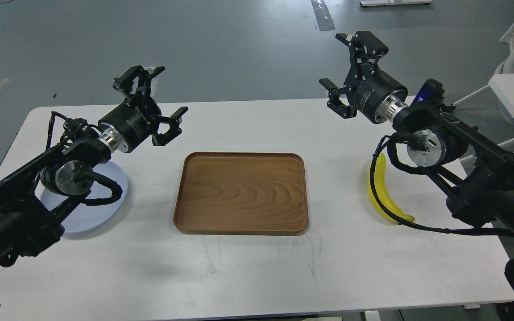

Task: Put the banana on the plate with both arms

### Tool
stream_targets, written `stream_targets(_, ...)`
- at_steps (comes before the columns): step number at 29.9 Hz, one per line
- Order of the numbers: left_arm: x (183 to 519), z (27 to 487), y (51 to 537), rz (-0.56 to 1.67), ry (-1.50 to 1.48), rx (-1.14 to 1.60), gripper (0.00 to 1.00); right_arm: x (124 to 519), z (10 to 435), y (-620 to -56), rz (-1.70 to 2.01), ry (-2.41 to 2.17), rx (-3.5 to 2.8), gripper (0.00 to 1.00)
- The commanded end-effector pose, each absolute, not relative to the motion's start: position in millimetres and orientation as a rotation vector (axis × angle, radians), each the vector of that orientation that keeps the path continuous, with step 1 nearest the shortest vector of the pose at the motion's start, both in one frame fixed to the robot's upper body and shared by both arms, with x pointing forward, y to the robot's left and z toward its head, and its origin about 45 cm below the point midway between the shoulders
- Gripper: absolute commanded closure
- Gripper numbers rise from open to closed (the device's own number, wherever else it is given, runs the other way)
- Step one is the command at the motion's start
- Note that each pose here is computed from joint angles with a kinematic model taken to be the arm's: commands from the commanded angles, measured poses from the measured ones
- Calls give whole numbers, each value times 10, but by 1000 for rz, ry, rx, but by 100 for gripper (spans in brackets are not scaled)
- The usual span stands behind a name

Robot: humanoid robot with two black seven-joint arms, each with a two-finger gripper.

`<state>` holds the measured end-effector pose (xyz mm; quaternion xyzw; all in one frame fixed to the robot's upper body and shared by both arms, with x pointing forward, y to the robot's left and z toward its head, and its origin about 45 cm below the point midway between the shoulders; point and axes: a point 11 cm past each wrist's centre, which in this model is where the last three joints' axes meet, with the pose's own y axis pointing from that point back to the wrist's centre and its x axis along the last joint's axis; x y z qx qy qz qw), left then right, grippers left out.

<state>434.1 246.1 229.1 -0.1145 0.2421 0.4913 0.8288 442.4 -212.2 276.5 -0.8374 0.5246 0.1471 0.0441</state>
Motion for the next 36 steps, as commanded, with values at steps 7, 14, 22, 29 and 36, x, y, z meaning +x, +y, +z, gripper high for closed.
stream_targets(7,4344,2288,2440,1043,513,-241,0,4392,2718,-2042,461,1581,-2578,0)
stream_targets(14,4341,2264,2467,1047,517,-238,0,4388,2712,-2032,458,1579,-2581,0)
stream_targets(22,4334,2287,2473,1036,511,-224,0,4392,2721,-2037,454,1579,-2579,0)
stream_targets(29,4313,2259,2508,1040,508,-206,0,4388,2722,-2031,451,1577,-2581,0)
stream_targets(36,4327,2281,2485,1037,508,-215,0,4388,2718,-2004,441,1573,-2590,0)
